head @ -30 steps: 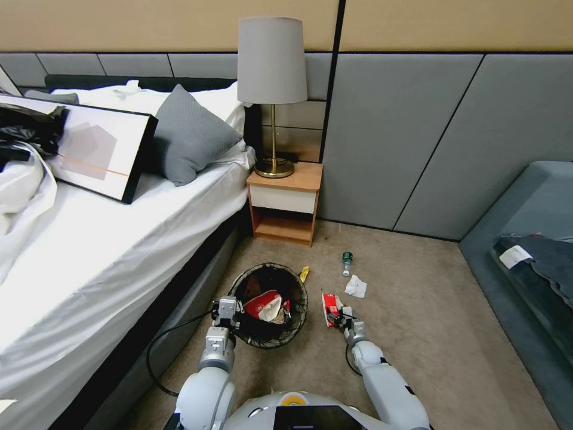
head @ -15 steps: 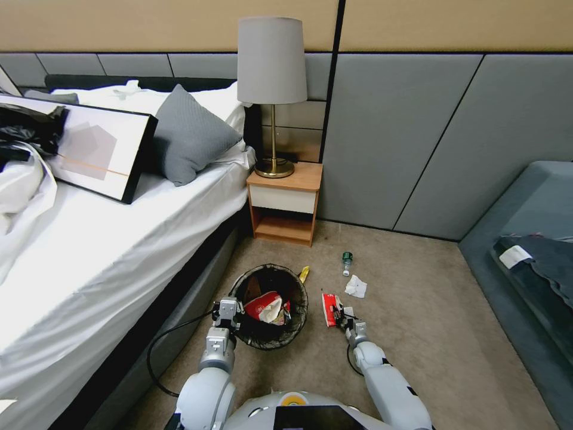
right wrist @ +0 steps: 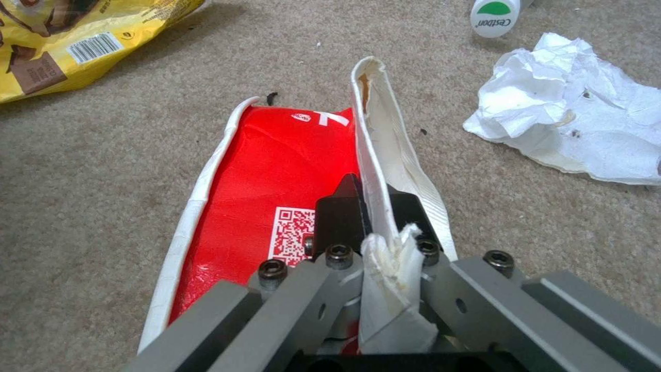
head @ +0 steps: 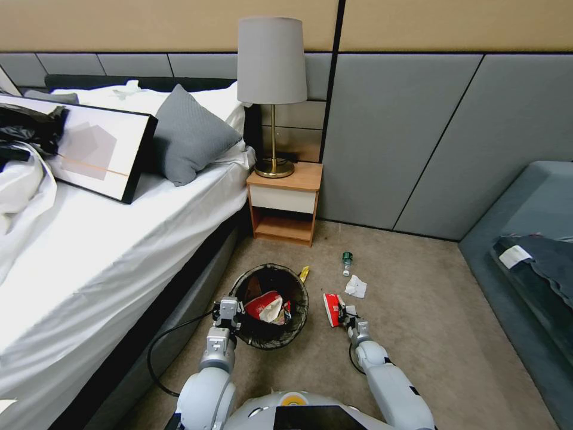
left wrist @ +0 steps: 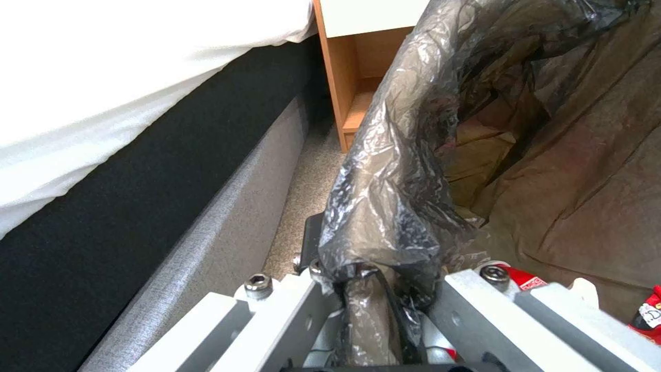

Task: Pick up the trash bin, then pick up the garbage from the floor and place it into the trash bin.

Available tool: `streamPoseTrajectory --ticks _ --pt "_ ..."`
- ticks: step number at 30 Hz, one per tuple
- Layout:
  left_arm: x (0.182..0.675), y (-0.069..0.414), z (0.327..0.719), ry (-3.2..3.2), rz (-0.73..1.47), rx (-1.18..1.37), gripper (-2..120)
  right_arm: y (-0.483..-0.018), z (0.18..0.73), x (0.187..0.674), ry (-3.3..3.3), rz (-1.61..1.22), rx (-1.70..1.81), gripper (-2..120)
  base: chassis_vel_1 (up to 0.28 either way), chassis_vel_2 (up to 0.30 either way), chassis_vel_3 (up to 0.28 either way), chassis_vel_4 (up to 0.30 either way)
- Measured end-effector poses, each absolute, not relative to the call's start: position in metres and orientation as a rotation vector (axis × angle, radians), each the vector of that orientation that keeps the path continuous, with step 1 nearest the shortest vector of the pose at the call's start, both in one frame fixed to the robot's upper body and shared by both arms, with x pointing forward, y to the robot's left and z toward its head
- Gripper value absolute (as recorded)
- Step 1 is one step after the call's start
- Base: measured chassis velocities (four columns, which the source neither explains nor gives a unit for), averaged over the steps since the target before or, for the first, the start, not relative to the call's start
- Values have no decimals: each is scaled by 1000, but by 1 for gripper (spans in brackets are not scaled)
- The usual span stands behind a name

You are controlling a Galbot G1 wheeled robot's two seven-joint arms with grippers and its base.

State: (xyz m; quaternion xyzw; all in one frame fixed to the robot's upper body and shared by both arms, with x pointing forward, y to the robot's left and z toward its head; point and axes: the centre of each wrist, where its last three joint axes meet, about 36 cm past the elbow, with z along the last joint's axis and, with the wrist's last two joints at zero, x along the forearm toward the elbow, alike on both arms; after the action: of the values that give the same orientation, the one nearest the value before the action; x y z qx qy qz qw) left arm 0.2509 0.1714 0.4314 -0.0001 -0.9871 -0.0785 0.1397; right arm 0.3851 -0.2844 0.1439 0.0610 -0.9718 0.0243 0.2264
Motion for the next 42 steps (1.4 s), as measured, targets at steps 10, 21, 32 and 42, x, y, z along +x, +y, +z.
streamPoseTrajectory --ticks 10,21,32,42 --pt "252 171 430 -2850 -225 3 2 -282 188 390 -2850 97 192 0 0 0 0 0" --pt "253 170 428 -2848 -229 -9 2 -255 328 375 -3300 169 502 0 0 0 0 0" --pt "252 169 425 -2840 -231 -17 2 -198 436 328 -3486 87 1130 0 0 0 0 0" --pt "252 166 425 -2838 -231 -30 2 -181 416 303 -3341 108 1332 0 0 0 0 0"
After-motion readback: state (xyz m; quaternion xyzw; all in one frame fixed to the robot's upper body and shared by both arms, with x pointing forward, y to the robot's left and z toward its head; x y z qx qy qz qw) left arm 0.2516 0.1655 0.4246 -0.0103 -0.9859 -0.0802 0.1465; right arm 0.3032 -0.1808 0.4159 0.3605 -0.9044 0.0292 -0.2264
